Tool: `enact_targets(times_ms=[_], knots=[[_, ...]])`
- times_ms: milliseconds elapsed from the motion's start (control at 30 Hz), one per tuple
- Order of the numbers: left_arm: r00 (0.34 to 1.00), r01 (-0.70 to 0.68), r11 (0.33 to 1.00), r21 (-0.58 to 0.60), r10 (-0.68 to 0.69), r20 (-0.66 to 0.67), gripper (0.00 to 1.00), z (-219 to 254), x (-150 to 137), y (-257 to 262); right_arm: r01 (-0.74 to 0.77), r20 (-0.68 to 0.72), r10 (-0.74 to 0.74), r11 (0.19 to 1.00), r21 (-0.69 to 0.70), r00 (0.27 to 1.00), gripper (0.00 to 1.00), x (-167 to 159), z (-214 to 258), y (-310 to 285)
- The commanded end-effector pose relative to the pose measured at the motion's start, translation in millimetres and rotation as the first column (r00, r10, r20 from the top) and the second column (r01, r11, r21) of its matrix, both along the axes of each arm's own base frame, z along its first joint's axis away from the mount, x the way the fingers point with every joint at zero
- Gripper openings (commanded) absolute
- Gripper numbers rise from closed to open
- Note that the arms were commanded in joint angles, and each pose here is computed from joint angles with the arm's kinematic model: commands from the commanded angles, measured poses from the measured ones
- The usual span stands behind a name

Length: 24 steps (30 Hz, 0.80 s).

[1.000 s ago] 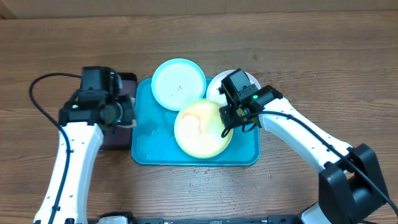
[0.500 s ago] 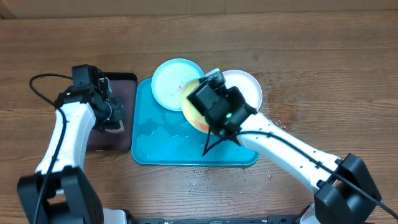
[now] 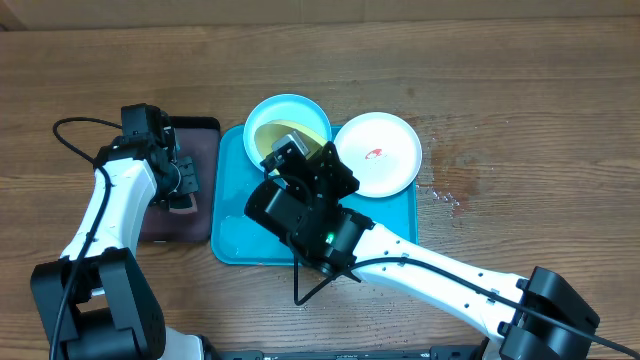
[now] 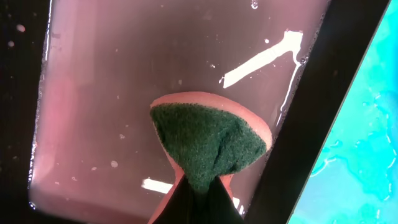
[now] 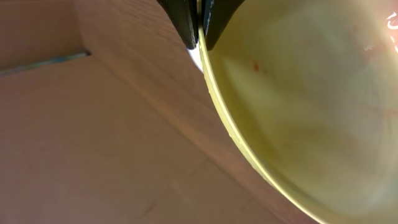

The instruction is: Clean dirty plates on tray and stack at the side

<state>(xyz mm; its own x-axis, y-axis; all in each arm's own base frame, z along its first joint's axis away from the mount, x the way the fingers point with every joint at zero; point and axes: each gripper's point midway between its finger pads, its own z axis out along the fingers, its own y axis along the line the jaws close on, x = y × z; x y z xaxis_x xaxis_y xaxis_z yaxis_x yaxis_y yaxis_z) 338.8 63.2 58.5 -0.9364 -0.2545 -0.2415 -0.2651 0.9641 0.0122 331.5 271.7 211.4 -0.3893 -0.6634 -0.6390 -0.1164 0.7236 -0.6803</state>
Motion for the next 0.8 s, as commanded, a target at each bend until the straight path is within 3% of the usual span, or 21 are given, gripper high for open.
enact_targets(times_ms=[0, 333, 533, 767], knots=[[1.000, 0.013, 1.000, 0.020, -0.013, -0.003, 0.04, -0.4, 0.2, 4.3, 0.057, 0.098, -0.058, 0.998, 0.007, 0.994, 0.04, 2.7, 34.4, -8.7], [1.000, 0.013, 1.000, 0.020, -0.013, -0.002, 0.05, -0.3, 0.6, 4.3, 0.106, 0.164, -0.112, 0.993, 0.045, 0.980, 0.04, 6.5, 47.2, -13.6], [0.999, 0.012, 0.999, 0.032, -0.014, 0.035, 0.04, 2.2, 9.4, 6.5, 0.151, 0.083, -0.178, 0.953, 0.261, 0.981, 0.04, 27.4, 27.7, -28.3], [0.993, 0.008, 0.999, 0.050, -0.014, 0.117, 0.06, 5.9, 30.6, 10.7, 0.219, -0.134, -0.173, 0.802, 0.555, 0.976, 0.04, 50.3, 27.8, -70.4]])
